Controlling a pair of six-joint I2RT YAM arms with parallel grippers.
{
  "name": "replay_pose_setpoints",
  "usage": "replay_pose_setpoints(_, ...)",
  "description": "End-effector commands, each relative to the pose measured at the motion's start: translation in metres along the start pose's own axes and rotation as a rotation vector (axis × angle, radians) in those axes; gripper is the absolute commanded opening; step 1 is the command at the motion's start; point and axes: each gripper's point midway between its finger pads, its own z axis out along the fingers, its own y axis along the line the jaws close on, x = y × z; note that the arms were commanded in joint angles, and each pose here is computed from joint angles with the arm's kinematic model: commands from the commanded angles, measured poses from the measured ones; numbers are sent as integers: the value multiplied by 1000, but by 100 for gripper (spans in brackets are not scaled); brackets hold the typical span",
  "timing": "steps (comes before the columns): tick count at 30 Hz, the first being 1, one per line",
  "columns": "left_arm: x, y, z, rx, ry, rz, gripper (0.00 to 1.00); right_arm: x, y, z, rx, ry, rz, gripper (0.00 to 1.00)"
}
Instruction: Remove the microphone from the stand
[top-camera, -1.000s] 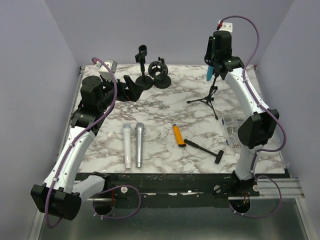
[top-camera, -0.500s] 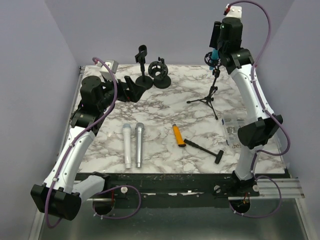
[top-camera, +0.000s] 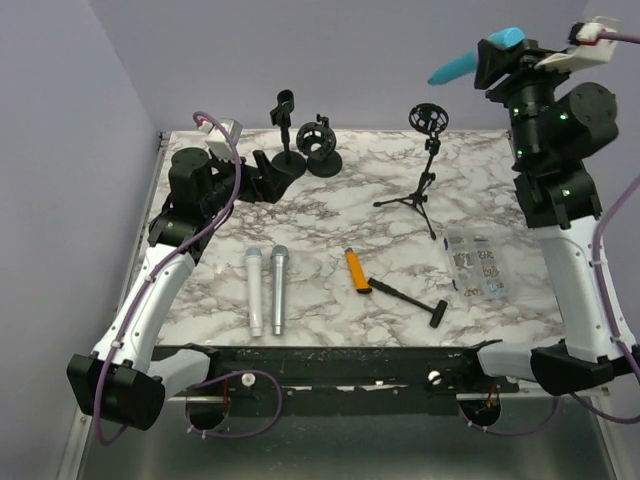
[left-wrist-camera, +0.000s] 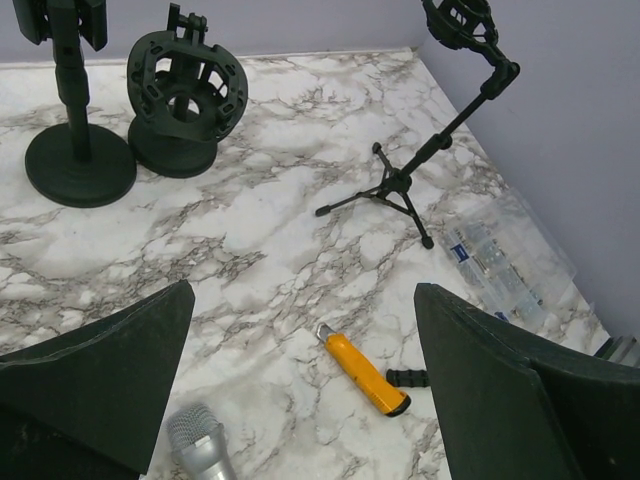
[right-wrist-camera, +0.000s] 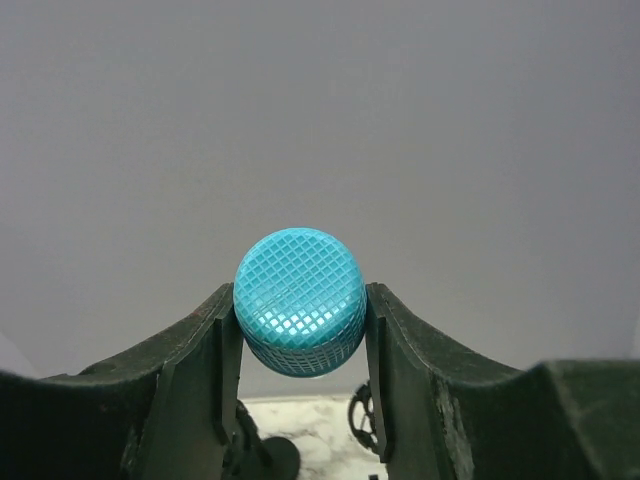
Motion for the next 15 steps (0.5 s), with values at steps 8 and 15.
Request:
replay_pose_setpoints(8, -16, 31, -8, -114, -42, 14, 92, 69, 89, -61, -537, 139, 341, 7)
replay_pose_setpoints(15, -15, 43, -7, -136, -22, -23, 91, 185, 186, -130, -730, 542, 476, 6)
